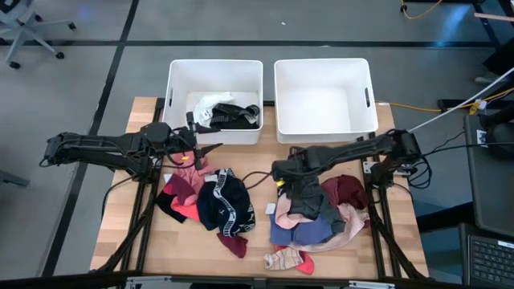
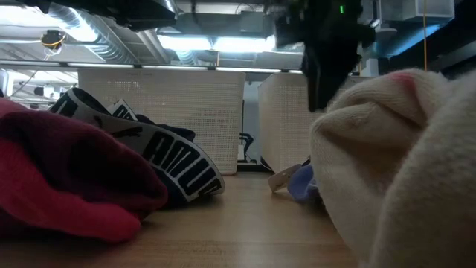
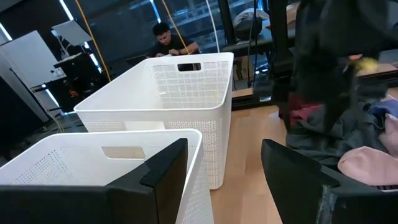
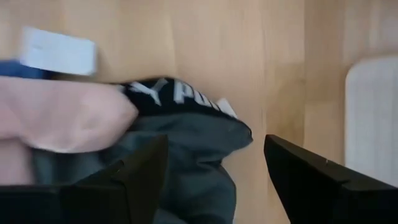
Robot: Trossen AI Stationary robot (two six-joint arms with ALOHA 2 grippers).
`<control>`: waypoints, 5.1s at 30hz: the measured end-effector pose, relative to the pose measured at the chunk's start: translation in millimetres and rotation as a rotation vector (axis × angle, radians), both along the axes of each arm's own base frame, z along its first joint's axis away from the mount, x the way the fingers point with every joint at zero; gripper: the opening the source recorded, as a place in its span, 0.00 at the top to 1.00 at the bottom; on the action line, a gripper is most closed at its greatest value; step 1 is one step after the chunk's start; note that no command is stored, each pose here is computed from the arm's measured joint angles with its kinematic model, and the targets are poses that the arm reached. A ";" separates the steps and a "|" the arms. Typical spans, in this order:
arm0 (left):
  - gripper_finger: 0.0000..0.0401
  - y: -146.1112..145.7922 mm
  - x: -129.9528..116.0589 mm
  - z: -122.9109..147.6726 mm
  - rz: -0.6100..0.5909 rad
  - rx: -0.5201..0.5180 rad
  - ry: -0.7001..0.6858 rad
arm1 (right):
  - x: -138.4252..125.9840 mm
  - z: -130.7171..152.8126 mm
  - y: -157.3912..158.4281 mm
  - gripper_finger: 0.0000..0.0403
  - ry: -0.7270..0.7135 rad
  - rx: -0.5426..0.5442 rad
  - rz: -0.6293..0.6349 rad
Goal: Sort clothes
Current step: Put the gray boxer into the left white laundry bin
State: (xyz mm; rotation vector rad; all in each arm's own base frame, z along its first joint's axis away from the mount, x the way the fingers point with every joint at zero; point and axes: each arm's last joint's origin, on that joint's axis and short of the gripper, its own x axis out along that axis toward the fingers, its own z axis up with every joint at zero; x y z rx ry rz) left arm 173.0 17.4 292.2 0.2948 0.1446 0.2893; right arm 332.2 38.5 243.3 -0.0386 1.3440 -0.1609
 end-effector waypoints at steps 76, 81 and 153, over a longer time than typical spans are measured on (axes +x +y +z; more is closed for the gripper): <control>0.52 0.0 0.0 -0.2 0.000 -0.001 0.002 | 36.5 87.6 -18.2 0.97 -0.400 -0.310 0.159; 0.52 0.0 0.0 -0.2 0.000 -0.001 0.002 | 33.2 116.6 -20.6 0.97 -0.427 -0.392 0.128; 0.52 0.0 0.1 -0.4 -0.001 0.007 0.006 | 100.1 239.8 -194.0 0.97 -1.636 -1.031 0.153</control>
